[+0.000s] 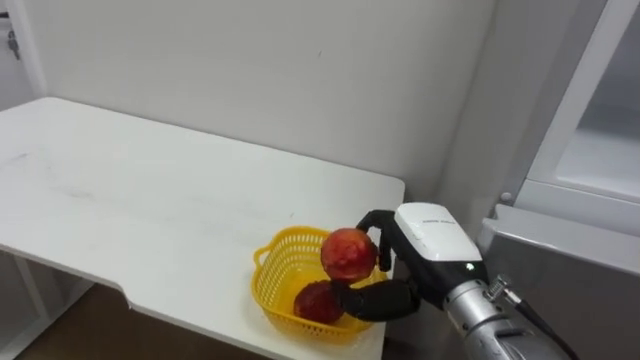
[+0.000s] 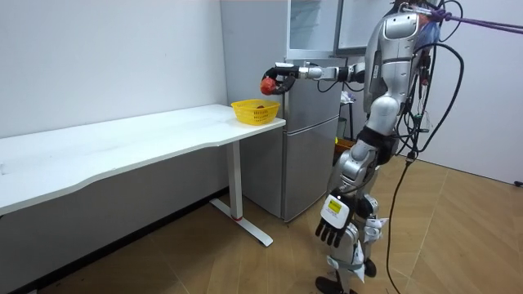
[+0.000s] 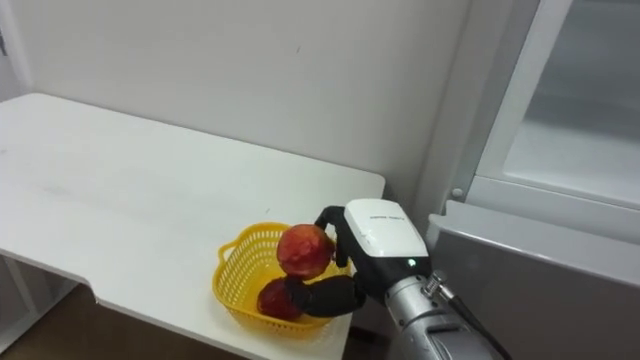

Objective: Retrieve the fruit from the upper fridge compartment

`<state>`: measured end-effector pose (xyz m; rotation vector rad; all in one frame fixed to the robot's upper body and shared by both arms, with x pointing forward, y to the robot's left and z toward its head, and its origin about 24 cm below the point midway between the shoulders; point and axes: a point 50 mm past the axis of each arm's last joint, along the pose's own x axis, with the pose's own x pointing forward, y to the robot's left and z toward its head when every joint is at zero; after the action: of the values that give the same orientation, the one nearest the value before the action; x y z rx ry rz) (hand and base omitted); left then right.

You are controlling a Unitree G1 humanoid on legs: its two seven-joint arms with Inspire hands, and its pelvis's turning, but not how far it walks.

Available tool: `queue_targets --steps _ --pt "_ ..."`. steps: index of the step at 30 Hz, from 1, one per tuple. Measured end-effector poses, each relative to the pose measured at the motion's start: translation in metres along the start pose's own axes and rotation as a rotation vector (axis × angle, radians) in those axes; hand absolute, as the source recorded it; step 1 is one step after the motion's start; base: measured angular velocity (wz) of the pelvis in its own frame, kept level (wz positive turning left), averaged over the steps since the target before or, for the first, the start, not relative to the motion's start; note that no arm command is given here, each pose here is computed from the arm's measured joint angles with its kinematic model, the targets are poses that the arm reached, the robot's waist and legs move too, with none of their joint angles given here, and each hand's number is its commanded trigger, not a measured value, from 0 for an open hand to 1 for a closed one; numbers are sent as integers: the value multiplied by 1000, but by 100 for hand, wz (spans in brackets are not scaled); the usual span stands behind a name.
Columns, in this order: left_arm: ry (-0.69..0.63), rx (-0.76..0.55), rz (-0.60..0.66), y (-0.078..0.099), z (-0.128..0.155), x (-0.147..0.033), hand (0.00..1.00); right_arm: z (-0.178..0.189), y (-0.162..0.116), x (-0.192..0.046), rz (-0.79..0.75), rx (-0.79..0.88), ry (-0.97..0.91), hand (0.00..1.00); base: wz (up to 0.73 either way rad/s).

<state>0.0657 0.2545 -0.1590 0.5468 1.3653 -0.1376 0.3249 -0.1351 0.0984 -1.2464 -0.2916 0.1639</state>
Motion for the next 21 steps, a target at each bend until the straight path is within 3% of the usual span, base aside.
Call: queue_targets --steps 2,3,4,21 --pt "2 0 -2 -1 -1 0 0 0 0 0 2 -1 1 62 0" --pt "1 4 -3 -1 -1 0 0 -1 1 1 5 -2 3 27 0" --pt "1 5 -4 -1 0 0 0 -2 1 2 10 -5 6 0 0" --pt "0 5 -21 -2 0 0 0 -4 6 1 30 -3 18 0 0"
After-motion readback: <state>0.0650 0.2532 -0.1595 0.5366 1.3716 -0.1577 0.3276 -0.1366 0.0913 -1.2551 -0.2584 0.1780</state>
